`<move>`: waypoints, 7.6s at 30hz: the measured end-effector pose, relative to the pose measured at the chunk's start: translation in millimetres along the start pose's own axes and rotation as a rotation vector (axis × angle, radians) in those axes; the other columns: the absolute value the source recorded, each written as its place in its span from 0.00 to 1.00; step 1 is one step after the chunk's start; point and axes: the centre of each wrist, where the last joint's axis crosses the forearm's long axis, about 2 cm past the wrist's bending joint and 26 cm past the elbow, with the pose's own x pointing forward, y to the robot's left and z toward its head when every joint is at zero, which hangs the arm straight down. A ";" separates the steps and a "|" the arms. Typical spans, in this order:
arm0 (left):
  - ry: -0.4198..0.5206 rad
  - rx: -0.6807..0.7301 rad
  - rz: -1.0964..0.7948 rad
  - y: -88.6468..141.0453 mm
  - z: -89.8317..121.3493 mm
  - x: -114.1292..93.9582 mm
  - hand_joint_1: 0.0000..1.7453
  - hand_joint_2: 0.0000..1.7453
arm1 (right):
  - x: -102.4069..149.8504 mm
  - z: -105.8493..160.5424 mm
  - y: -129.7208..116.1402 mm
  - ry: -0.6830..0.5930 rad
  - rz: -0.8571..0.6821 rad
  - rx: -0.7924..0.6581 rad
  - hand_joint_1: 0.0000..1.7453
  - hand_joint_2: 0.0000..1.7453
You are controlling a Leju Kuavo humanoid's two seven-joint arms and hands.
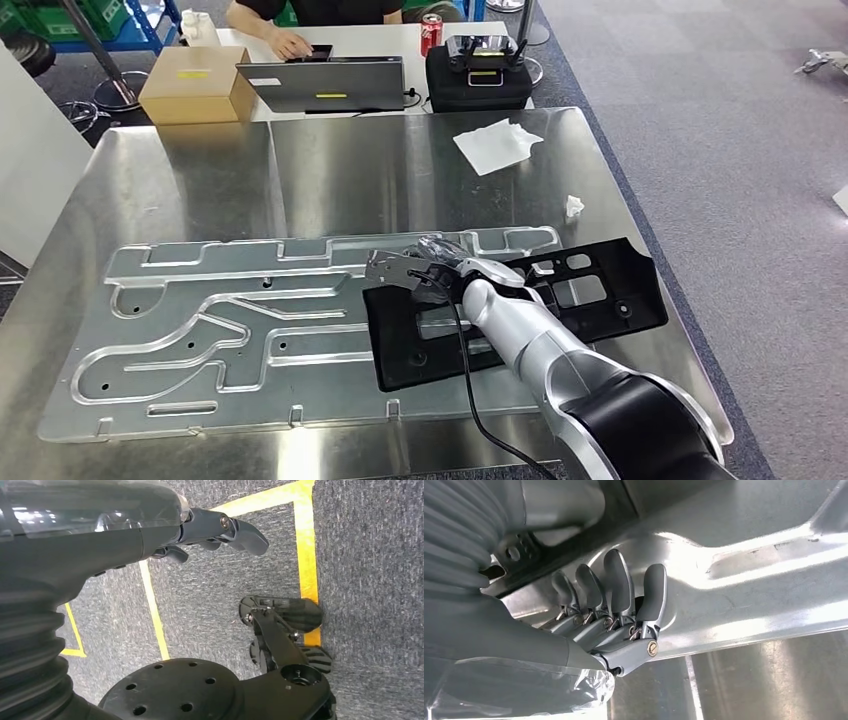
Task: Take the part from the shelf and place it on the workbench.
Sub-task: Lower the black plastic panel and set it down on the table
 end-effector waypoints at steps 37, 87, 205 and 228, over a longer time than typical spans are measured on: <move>0.001 -0.031 -0.016 0.5 0.2 -0.8 0.00 1.00 | -13.9 1.7 -15.6 0.041 -0.089 -0.086 0.00 1.00; -0.041 -0.024 0.046 -11.0 0.4 -4.1 0.00 1.00 | -8.7 1.5 -110.3 -0.064 -0.132 -0.158 0.00 1.00; -0.113 -0.040 0.239 -26.0 0.5 -5.7 0.00 0.00 | -66.2 18.2 -8.4 -0.229 -0.457 -0.074 0.00 0.00; -0.125 -0.046 0.224 -24.0 1.3 -9.5 0.00 0.00 | -98.4 62.3 124.8 -0.165 -0.747 0.051 0.00 0.00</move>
